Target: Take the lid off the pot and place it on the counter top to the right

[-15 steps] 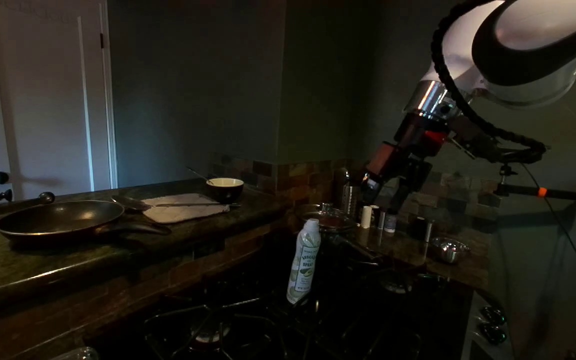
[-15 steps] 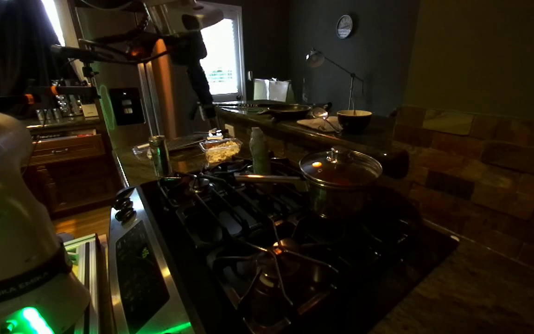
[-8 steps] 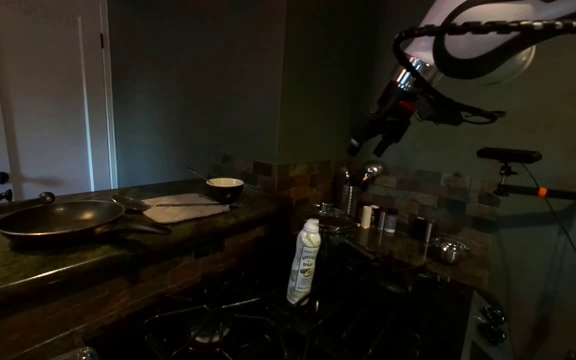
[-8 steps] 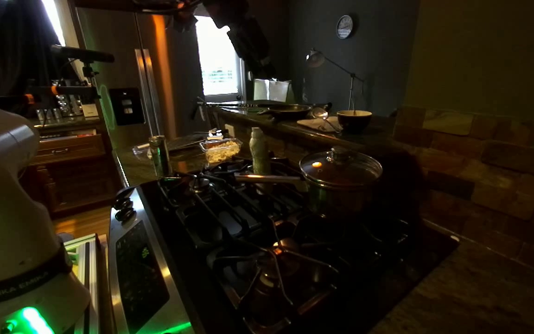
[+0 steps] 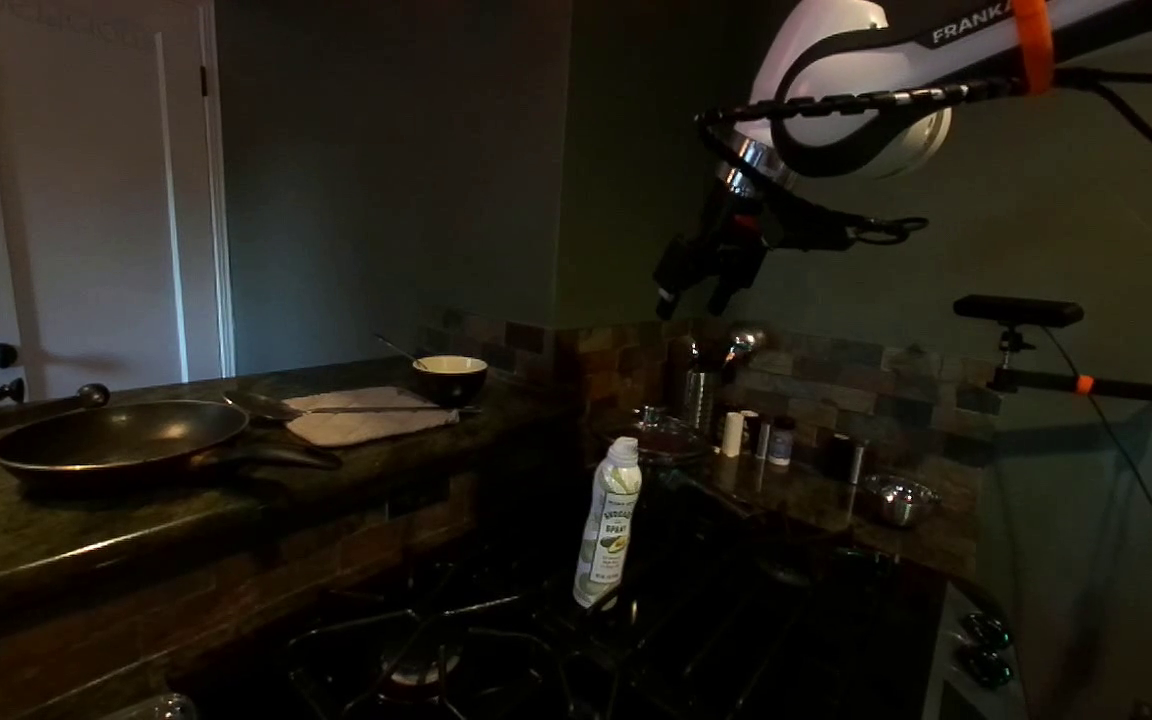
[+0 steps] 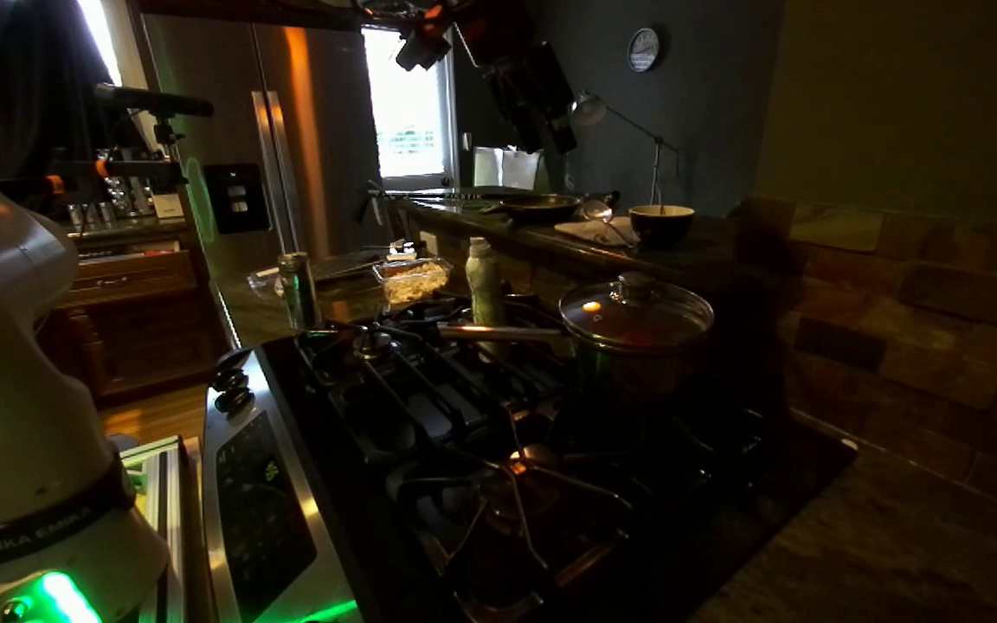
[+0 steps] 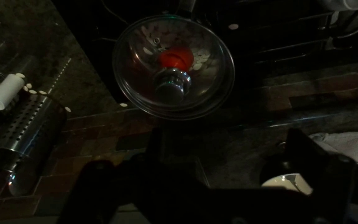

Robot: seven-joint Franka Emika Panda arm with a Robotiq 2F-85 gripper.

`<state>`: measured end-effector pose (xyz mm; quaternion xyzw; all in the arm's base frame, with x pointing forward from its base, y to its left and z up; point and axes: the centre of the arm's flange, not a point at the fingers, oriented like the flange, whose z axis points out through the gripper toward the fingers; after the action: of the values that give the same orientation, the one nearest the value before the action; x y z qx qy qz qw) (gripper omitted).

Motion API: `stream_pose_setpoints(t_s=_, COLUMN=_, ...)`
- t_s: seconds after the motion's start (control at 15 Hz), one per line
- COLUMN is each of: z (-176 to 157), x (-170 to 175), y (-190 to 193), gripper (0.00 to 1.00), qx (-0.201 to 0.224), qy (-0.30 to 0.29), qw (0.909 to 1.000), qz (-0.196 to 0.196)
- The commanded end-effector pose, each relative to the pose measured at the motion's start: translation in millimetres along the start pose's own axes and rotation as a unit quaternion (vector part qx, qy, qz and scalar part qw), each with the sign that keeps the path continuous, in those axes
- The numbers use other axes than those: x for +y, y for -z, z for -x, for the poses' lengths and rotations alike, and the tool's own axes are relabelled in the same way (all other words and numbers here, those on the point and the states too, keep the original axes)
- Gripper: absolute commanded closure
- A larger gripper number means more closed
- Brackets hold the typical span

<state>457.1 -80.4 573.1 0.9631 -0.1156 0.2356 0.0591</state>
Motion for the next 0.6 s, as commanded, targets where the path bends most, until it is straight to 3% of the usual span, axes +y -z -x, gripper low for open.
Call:
stream_pose_setpoints(t_s=0.0, z=-19.4, x=-9.9, y=-34.5, gripper=0.0, qx=-0.04, qy=-0.039, qw=0.9973, qz=0.049)
stream_pose_setpoints(t_s=0.13, z=-27.6, x=-12.6, y=-59.8, gripper=0.0, qx=-0.064, qy=-0.064, qw=0.9939, qz=0.064)
stream_pose_setpoints(t_s=0.4, z=-50.8, x=-7.8, y=-112.6, gripper=0.0, qx=-0.114, qy=-0.095, qw=0.9874, qz=0.054)
stream_pose_setpoints(t_s=0.47, z=-23.9, x=-7.2, y=-92.9, gripper=0.0, qx=-0.08, qy=-0.074, qw=0.9926, qz=0.052)
stream_pose_setpoints(t_s=0.53, z=-28.9, x=-5.6, y=-105.3, gripper=0.0, qx=-0.094, qy=-0.078, qw=0.991, qz=0.055)
